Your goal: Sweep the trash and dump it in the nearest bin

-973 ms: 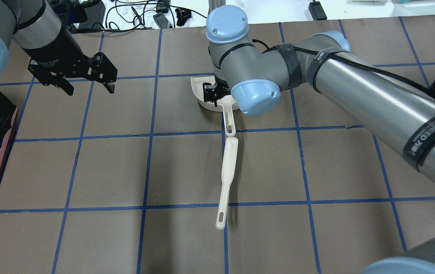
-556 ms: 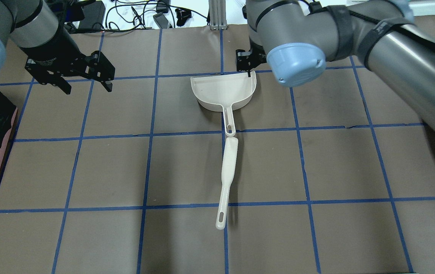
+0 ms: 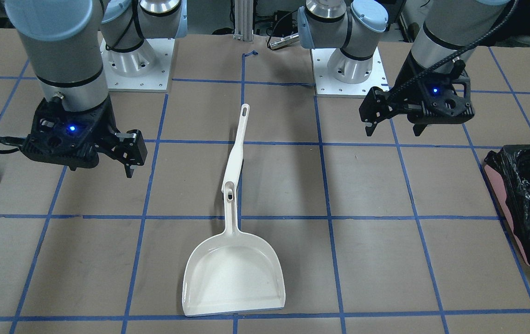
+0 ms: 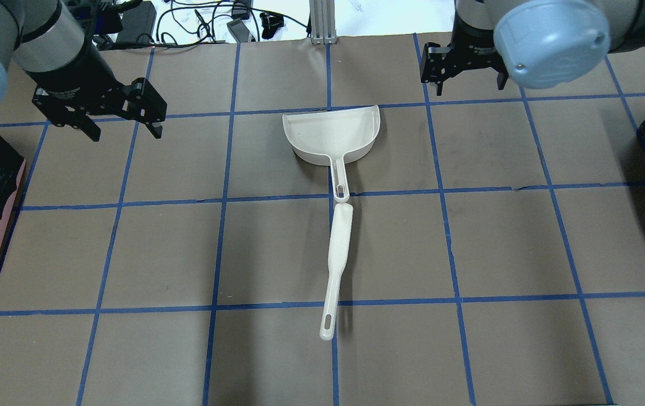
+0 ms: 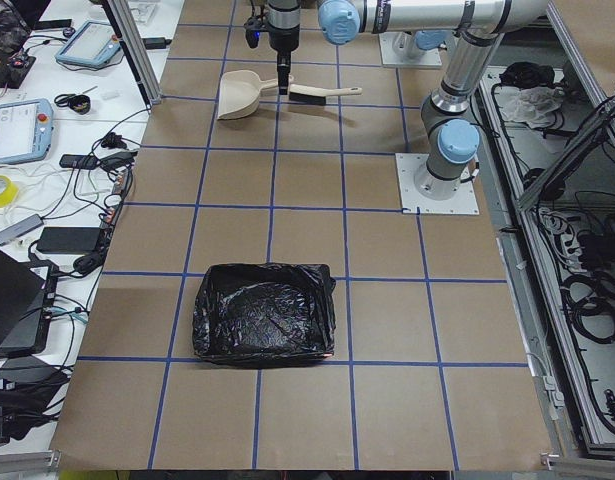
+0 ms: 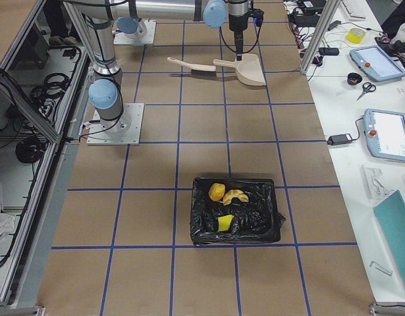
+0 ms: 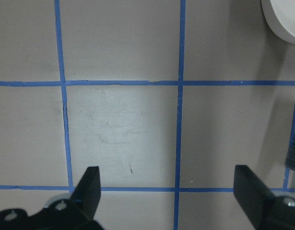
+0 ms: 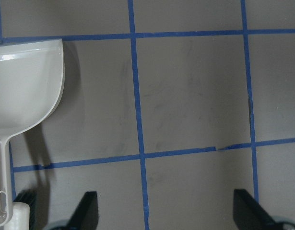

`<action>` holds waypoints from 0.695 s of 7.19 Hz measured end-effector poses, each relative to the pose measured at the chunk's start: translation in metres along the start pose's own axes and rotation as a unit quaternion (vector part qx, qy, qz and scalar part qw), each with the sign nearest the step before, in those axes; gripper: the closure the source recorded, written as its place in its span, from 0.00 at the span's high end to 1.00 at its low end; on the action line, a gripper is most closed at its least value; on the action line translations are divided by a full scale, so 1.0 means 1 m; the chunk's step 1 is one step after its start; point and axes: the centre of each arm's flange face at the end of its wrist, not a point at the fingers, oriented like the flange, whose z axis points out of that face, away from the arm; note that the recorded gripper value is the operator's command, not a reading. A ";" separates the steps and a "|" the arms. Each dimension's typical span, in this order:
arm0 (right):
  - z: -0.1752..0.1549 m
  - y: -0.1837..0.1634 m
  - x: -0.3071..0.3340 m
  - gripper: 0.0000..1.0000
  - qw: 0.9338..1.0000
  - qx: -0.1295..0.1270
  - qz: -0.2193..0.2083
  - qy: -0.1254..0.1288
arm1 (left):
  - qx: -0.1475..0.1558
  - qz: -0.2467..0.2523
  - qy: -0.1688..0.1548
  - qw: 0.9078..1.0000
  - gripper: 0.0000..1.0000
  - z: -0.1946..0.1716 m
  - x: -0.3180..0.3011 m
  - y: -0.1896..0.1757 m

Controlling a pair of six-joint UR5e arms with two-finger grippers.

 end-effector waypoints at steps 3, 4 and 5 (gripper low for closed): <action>-0.042 0.036 0.021 1.00 0.999 -0.020 0.014 -0.020 | -0.002 0.000 -0.001 1.000 1.00 0.001 0.000 0.000; -0.056 0.049 0.026 0.99 0.999 -0.023 0.015 -0.021 | -0.002 0.000 -0.001 1.000 1.00 0.001 0.000 0.001; -0.061 0.055 0.034 1.00 0.999 -0.030 0.016 -0.021 | -0.004 0.000 -0.001 1.000 1.00 0.001 -0.001 0.001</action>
